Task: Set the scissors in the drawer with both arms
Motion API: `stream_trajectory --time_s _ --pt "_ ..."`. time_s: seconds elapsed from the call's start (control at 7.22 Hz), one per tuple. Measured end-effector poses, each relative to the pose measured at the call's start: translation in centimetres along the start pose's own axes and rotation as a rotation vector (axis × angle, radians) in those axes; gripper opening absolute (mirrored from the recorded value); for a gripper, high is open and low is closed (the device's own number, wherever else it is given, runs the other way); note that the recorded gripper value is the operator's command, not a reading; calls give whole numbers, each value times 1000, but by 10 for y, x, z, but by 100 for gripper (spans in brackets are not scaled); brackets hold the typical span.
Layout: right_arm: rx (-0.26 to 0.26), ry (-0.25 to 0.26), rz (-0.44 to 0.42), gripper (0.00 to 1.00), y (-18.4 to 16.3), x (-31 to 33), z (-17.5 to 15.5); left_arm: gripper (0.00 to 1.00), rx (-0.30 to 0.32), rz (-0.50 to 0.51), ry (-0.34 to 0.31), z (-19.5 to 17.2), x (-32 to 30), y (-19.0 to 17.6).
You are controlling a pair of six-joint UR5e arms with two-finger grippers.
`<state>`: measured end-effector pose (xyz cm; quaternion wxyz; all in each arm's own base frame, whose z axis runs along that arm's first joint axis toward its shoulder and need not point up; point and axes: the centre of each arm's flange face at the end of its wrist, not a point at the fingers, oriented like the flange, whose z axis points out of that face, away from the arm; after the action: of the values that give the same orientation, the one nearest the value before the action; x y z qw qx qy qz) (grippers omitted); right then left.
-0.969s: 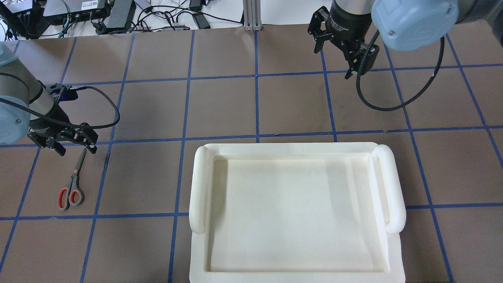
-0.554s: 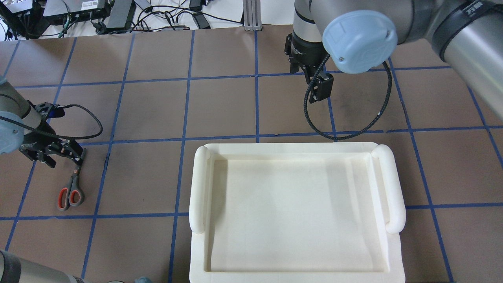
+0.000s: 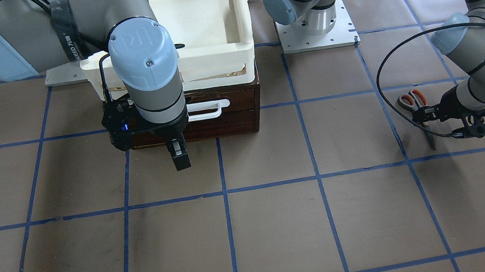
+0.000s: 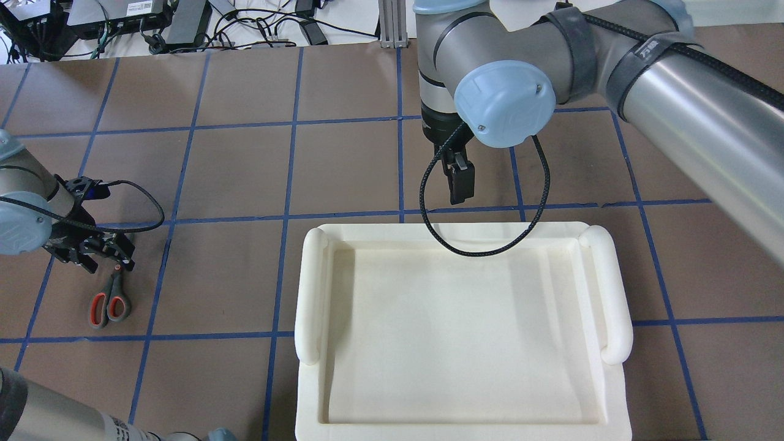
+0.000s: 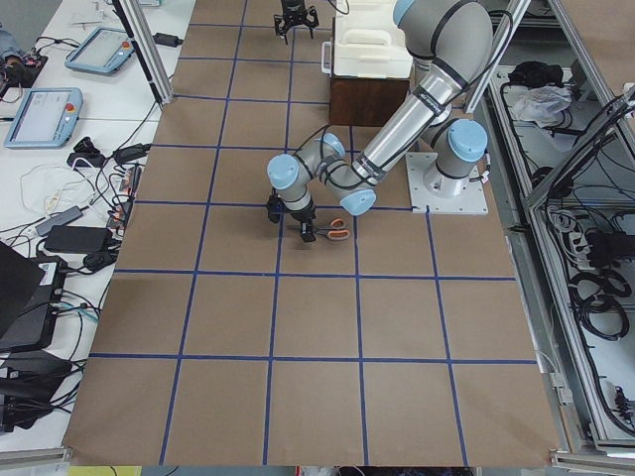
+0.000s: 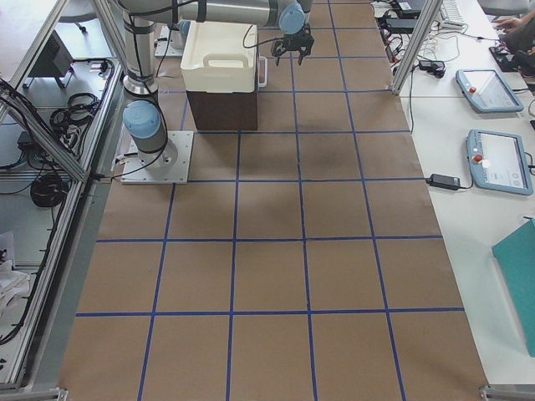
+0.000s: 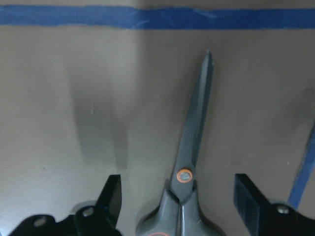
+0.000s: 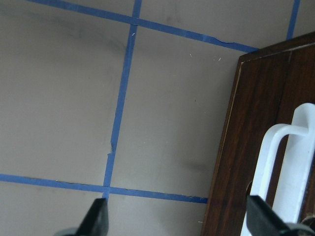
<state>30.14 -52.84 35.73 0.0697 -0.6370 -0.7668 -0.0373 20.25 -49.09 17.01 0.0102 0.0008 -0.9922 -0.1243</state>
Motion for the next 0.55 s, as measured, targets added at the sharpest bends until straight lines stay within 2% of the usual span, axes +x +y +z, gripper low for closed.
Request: stream_trajectory --time_s 0.28,0.55 --pt "-11 47 34 100 13 -2 17 81 -6 26 10 4 -3 7" --pt "-23 91 76 100 18 -1 28 74 -7 28 20 7 -7 14"
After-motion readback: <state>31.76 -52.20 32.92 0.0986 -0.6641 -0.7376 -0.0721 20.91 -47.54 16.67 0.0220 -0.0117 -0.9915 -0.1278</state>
